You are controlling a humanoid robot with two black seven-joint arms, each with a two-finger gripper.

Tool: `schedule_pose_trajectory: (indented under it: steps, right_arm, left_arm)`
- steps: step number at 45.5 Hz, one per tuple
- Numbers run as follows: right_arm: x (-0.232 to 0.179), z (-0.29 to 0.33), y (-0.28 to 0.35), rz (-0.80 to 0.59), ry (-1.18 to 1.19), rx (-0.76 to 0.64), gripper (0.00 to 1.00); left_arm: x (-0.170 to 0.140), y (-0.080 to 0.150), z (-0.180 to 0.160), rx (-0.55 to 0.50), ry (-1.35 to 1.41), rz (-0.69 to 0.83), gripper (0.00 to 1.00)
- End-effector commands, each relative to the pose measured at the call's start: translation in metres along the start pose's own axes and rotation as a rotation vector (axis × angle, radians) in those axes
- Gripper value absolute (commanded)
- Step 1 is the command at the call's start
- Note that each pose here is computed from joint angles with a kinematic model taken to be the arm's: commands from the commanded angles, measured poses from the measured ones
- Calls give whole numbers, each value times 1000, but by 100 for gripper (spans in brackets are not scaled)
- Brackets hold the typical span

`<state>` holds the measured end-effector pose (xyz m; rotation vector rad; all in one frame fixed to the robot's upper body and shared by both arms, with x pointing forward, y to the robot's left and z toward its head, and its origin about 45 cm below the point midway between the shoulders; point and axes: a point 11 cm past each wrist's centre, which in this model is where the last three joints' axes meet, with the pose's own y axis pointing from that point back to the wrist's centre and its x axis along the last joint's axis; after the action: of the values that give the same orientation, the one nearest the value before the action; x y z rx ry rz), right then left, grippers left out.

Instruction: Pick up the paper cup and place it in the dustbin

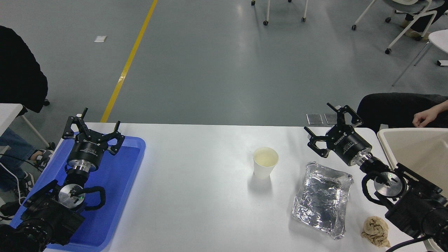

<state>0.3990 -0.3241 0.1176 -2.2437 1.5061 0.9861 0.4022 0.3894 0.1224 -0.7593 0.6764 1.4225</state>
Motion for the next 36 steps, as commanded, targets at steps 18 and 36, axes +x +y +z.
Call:
schedule_pose_trajectory:
  steps: [18,36]
  right_arm:
    - [-6,-3,-5,-16,18,-7,100]
    - [-27,-8,-24,-81,168,-100,100]
  left_arm:
    - [0,0,1,-1,-1,0,100]
    - [0,0,1,-1,-1,0,100]
